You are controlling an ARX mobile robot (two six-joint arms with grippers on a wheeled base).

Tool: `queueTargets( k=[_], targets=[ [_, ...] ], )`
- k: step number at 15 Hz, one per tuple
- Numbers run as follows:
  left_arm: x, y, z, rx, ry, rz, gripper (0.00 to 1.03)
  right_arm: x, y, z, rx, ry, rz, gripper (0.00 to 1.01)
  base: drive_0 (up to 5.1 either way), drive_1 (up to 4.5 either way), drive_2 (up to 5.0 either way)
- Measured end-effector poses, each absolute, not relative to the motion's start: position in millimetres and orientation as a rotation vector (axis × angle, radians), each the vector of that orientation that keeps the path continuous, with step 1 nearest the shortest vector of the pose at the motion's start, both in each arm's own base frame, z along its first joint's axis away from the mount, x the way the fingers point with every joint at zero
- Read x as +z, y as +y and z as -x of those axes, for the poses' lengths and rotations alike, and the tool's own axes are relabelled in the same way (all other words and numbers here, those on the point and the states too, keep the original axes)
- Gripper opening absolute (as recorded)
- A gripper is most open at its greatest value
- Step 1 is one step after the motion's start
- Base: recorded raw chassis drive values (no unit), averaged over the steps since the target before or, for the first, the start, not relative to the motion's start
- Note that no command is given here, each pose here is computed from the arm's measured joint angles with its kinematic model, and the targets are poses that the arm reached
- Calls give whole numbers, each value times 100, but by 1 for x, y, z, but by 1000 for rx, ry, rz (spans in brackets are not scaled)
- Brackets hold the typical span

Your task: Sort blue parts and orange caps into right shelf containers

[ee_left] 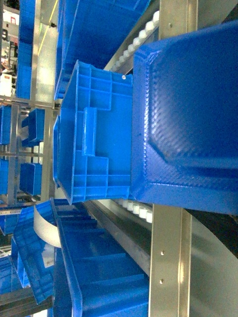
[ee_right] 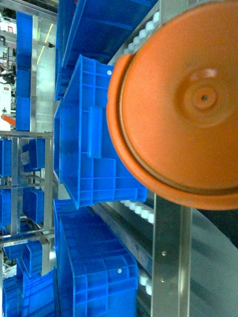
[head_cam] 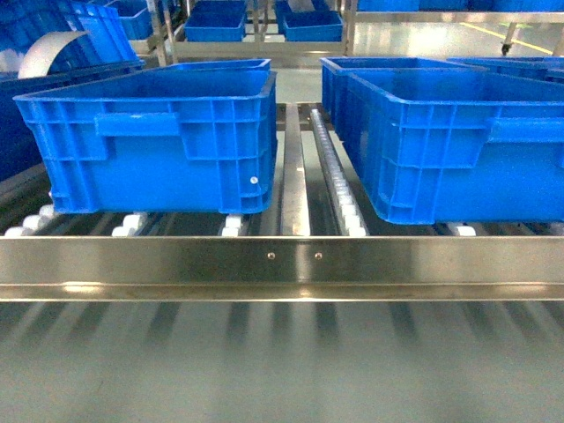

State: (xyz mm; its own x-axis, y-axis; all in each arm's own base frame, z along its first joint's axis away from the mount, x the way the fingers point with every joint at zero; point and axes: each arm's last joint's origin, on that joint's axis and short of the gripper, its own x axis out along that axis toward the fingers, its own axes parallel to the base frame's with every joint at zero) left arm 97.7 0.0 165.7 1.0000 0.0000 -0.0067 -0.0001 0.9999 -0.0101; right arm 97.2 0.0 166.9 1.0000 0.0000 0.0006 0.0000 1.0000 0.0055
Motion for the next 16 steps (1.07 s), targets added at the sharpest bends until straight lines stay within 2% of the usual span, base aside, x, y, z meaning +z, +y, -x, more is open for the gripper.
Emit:
queueTargets(
  k=[16],
  targets=[
    [166,0,-98,0,6,10,42,167,0,-97,0,-1,-6,45,0,428,-429]
  ],
)
